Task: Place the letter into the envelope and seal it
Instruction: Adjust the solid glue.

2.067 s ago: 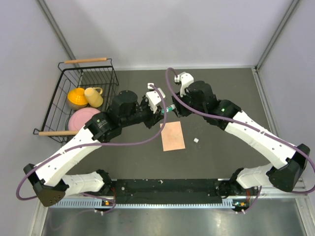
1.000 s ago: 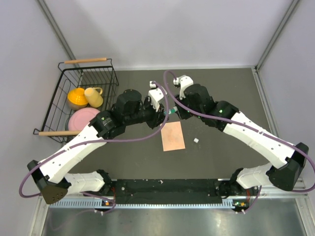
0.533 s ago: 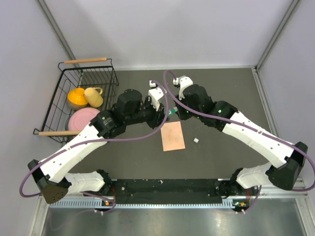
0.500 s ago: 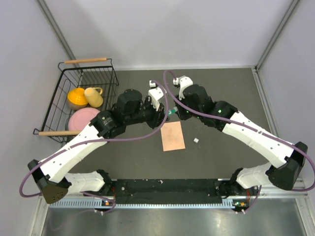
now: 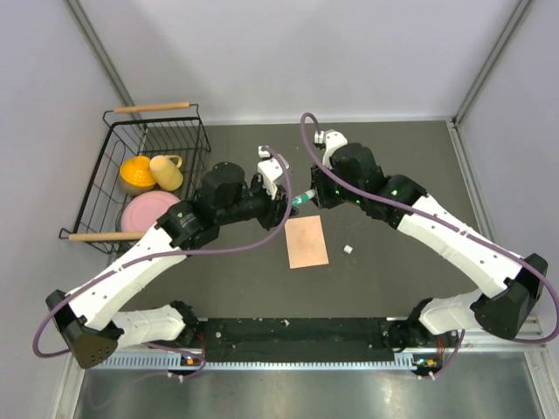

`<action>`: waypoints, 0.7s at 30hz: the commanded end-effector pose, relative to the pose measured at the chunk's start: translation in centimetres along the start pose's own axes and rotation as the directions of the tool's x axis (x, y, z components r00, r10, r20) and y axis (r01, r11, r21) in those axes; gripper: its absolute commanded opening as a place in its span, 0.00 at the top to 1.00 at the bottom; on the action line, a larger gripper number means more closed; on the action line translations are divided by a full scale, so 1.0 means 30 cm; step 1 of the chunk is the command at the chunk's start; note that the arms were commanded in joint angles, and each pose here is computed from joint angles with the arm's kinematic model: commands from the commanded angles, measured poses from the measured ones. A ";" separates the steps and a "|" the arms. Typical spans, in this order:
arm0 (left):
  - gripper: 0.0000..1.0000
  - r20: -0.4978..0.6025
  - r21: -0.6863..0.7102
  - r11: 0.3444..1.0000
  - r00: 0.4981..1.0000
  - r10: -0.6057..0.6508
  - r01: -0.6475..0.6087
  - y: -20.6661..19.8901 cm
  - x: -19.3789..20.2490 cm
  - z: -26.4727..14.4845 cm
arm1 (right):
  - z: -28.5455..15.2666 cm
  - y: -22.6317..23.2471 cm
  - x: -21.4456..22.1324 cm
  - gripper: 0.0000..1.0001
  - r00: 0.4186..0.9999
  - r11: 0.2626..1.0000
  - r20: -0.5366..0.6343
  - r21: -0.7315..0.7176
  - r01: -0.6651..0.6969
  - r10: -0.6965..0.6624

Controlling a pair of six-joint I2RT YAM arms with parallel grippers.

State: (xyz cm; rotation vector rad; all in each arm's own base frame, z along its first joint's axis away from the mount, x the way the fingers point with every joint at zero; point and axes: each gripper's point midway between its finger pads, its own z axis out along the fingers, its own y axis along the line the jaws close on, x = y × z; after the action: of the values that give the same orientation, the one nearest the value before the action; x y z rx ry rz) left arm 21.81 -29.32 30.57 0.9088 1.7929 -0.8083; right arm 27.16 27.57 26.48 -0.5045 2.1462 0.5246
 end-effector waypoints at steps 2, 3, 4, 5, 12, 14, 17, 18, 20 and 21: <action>1.00 0.155 0.064 0.996 0.986 0.058 -0.069 -0.029 -0.065 -0.069 | -0.027 -0.050 -0.047 0.63 0.997 0.998 0.061 -0.021 -0.054 0.055; 1.00 0.176 0.062 0.995 0.982 0.061 -0.073 -0.033 -0.074 -0.092 | -0.025 -0.061 -0.041 0.61 0.997 0.999 0.059 -0.012 -0.047 0.048; 1.00 0.173 0.062 0.996 0.983 0.057 -0.069 -0.024 -0.057 -0.094 | -0.025 -0.070 -0.038 0.58 0.997 0.999 0.059 -0.007 -0.051 0.051; 1.00 0.185 0.061 0.996 0.981 0.060 -0.072 -0.022 -0.059 -0.101 | -0.024 -0.076 -0.027 0.53 0.997 0.999 0.051 -0.007 -0.053 0.054; 1.00 0.257 0.049 0.993 0.962 0.091 -0.107 -0.011 -0.069 -0.160 | -0.041 -0.102 -0.016 0.47 0.999 0.998 0.043 -0.056 0.016 -0.013; 1.00 0.251 0.062 0.993 0.965 0.080 -0.099 -0.010 -0.058 -0.170 | -0.045 -0.116 0.015 0.43 0.998 0.993 0.014 -0.102 0.056 -0.055; 1.00 0.247 0.062 0.996 0.968 0.047 -0.064 0.023 -0.039 -0.198 | -0.054 -0.149 0.095 0.27 0.983 0.971 -0.035 -0.166 0.173 -0.181; 1.00 0.245 0.040 0.998 0.969 0.035 -0.046 0.057 -0.031 -0.206 | -0.058 -0.169 0.143 0.24 0.967 0.956 -0.067 -0.183 0.229 -0.245; 1.00 0.233 0.028 0.999 0.972 0.009 -0.016 0.075 -0.003 -0.220 | -0.067 -0.188 0.240 0.21 0.942 0.931 -0.108 -0.225 0.288 -0.318; 1.00 0.234 0.006 1.000 0.972 -0.002 0.001 0.101 0.005 -0.230 | -0.066 -0.201 0.276 0.21 0.935 0.928 -0.131 -0.224 0.297 -0.331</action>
State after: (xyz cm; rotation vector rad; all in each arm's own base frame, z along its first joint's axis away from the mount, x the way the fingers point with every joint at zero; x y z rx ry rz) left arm 21.30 -23.27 31.95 0.8193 1.6099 -0.8559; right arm 27.51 21.49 22.69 -0.7307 2.1495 0.5333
